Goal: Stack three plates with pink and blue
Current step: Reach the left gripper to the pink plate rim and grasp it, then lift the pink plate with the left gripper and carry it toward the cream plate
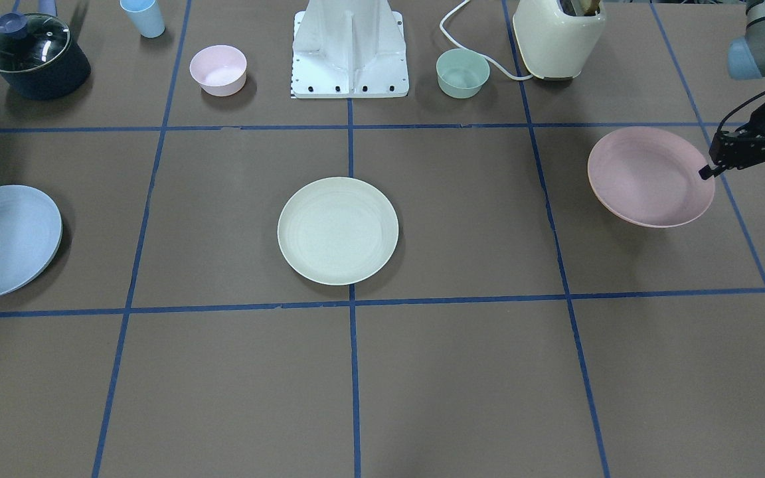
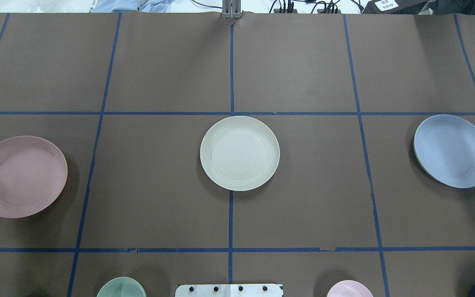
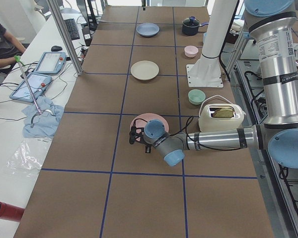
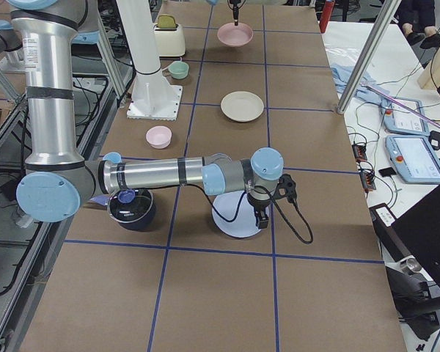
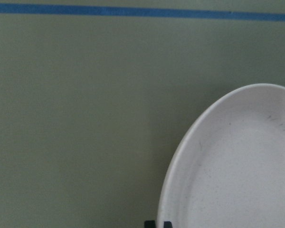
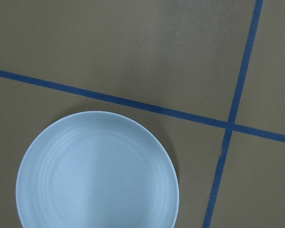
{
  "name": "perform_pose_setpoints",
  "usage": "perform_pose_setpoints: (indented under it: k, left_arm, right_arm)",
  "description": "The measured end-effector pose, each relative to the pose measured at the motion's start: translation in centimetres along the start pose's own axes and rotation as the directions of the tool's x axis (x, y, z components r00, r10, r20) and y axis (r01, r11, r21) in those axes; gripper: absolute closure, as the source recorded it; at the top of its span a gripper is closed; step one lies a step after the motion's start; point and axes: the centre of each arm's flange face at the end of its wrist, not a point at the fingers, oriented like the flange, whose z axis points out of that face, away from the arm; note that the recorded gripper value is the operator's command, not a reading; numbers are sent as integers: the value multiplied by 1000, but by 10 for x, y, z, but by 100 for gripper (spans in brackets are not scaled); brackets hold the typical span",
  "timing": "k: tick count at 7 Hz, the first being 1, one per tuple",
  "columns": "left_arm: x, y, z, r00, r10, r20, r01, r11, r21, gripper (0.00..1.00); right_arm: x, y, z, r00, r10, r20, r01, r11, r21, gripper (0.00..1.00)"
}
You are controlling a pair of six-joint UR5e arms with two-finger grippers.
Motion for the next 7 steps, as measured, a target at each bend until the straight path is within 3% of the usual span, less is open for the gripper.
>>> perform_pose_setpoints:
  k: [2, 4, 7]
  left_arm:
    - [27, -29, -5, 999, -19, -40, 18, 1000, -21, 100]
    - [91, -79, -15, 995, -81, -63, 80, 997, -11, 100]
    - [197, -119, -34, 969, -196, -153, 198, 980, 0, 100]
  right_arm:
    - [21, 1, 24, 1000, -7, -18, 7, 1000, -6, 0]
    - [40, 4, 55, 998, -37, -42, 38, 999, 11, 0]
    - [45, 14, 114, 997, -65, -44, 67, 997, 28, 2]
